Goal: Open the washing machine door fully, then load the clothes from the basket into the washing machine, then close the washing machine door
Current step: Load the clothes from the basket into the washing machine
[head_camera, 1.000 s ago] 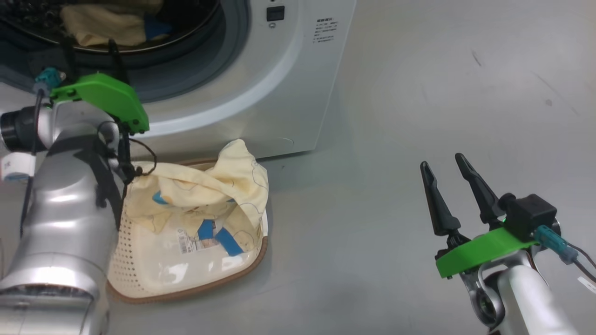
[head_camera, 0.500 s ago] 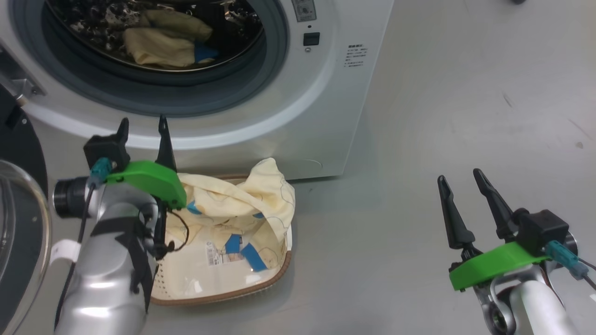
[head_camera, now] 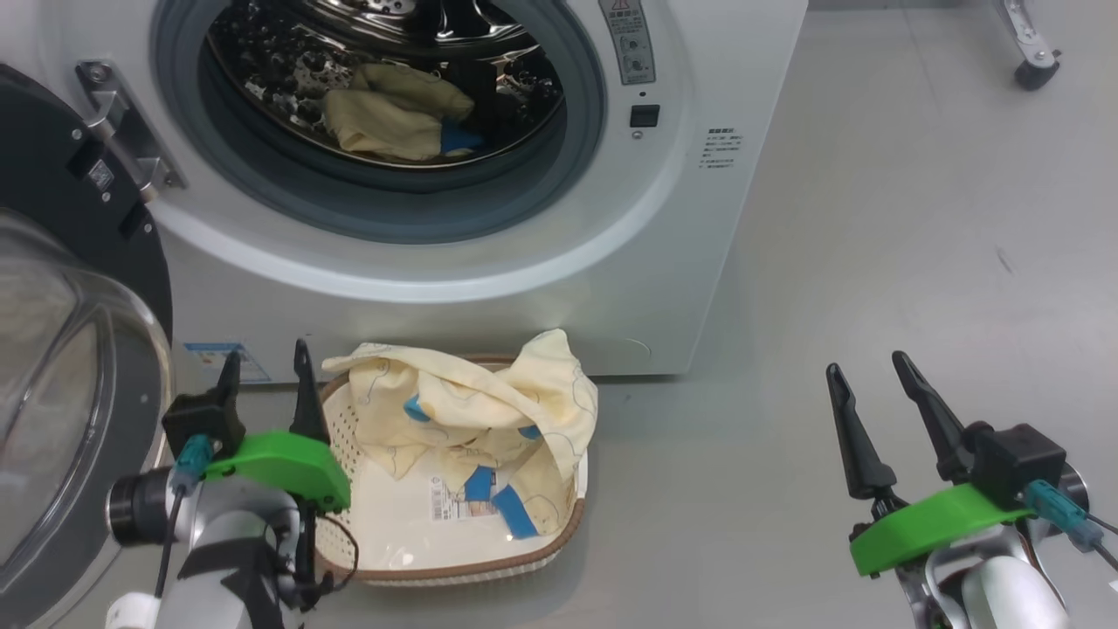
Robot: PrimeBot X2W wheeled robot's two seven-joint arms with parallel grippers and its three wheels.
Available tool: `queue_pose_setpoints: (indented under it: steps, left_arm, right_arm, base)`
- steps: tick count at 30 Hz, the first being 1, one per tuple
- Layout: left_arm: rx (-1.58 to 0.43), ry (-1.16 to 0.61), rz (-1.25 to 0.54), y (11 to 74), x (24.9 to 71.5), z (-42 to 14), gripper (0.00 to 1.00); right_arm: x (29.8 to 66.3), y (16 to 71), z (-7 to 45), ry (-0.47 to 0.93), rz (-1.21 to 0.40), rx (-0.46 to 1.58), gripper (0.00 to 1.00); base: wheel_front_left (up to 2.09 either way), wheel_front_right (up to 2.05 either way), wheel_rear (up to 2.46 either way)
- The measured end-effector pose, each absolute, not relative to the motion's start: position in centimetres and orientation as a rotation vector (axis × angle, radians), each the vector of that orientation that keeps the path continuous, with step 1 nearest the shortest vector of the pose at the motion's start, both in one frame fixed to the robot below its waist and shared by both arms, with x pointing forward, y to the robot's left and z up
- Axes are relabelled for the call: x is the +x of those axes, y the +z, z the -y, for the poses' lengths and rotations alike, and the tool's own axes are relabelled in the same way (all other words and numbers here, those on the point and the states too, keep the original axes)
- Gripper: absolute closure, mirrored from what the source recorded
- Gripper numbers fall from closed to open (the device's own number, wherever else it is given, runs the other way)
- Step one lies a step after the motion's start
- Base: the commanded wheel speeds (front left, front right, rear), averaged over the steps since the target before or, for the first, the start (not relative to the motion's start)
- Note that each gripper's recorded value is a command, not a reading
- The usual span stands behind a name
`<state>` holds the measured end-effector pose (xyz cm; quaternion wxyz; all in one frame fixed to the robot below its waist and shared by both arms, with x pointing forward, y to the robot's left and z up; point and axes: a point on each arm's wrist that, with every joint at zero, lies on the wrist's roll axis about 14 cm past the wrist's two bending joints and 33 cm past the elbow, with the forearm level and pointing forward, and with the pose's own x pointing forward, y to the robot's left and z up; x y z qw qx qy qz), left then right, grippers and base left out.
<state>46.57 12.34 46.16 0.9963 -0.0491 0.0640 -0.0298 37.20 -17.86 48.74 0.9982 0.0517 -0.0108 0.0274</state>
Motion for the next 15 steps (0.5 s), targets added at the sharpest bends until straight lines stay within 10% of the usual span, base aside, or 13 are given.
queue_pose_setpoints:
  steps: [15]
  left_arm:
    - [-0.101, 0.049, -0.149, 44.3, 41.0, -15.7, 0.0]
  right_arm:
    - [36.7, 49.2, 17.1, 0.079, 0.035, 0.103, 0.0]
  base:
    - [0.0, 0.0, 0.0]
